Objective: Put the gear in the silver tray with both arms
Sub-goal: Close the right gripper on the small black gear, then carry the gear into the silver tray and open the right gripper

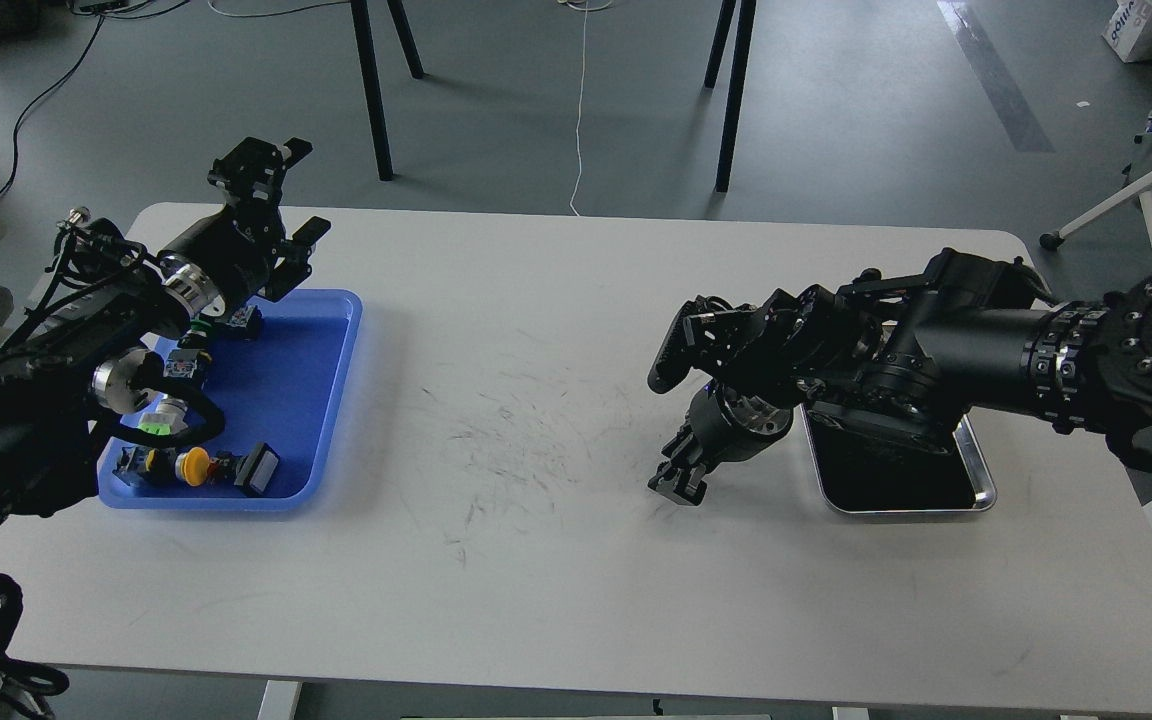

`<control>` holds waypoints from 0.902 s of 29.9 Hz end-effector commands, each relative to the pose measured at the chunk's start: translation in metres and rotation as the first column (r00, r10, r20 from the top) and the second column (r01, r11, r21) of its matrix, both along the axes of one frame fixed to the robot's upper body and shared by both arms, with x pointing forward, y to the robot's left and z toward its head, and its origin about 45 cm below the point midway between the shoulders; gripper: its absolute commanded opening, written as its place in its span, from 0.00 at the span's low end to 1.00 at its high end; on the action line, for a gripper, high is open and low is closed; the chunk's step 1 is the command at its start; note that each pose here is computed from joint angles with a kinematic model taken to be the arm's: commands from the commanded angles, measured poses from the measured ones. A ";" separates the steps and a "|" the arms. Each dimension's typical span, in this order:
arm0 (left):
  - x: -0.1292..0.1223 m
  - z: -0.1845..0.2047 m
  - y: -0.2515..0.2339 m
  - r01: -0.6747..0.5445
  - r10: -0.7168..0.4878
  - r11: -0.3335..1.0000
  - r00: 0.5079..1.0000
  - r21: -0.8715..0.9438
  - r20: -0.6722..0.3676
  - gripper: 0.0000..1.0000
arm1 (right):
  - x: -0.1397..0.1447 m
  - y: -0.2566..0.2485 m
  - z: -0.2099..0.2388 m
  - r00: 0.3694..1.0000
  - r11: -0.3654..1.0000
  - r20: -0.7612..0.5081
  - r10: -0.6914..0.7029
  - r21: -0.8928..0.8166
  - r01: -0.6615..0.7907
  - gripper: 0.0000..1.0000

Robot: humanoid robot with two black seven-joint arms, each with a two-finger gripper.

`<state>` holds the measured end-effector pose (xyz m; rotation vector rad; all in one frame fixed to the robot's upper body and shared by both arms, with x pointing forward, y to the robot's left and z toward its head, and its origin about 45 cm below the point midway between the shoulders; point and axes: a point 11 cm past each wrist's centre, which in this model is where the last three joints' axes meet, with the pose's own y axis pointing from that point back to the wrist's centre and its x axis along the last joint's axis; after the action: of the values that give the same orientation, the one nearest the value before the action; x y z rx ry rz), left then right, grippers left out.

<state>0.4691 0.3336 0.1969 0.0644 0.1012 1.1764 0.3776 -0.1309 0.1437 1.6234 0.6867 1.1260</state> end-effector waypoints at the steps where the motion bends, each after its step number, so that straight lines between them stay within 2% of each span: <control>1: -0.001 -0.001 0.001 -0.001 0.001 1.000 1.000 0.001 -0.003 0.99 | 0.000 0.000 0.000 1.000 1.000 0.000 0.000 0.000 0.000 0.35; 2: -0.002 -0.003 0.001 -0.002 0.002 1.000 1.000 0.001 -0.006 0.99 | 0.000 0.001 0.000 1.000 1.000 -0.001 0.002 0.000 -0.002 0.31; 6: -0.002 -0.003 0.002 -0.003 0.003 1.000 1.000 0.002 -0.006 0.99 | 0.000 0.000 0.000 1.000 1.000 0.000 0.003 -0.002 -0.003 0.28; 8: -0.002 -0.004 0.002 -0.003 0.003 1.000 1.000 0.001 -0.008 0.99 | 0.000 0.000 0.000 1.000 1.000 0.001 0.005 -0.005 -0.005 0.21; 10: -0.002 -0.003 0.002 -0.003 0.003 1.000 1.000 0.002 -0.006 0.99 | 0.000 -0.001 0.000 1.000 1.000 0.002 0.003 -0.007 -0.003 0.18; 12: -0.002 -0.004 0.002 -0.003 0.003 1.000 1.000 0.001 -0.008 0.99 | 0.001 -0.001 0.000 1.000 1.000 0.003 0.004 -0.007 -0.004 0.08; 15: -0.002 -0.003 0.001 -0.002 0.002 1.000 1.000 0.001 -0.006 0.99 | 0.001 -0.001 0.000 1.000 1.000 0.003 0.004 -0.007 -0.004 0.01; 23: -0.005 -0.007 0.003 -0.004 0.004 1.000 1.000 0.005 -0.016 0.99 | 0.018 -0.003 0.021 0.998 1.000 0.058 -0.009 -0.002 0.009 0.01; 27: -0.005 -0.009 0.004 -0.005 0.005 1.000 1.000 0.005 -0.019 0.99 | 0.041 -0.045 0.047 0.988 0.995 0.114 -0.104 0.000 0.105 0.01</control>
<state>0.4645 0.3370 0.1896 0.0778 0.1124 1.1805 0.4034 -0.1463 0.1731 1.5773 0.6050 1.1508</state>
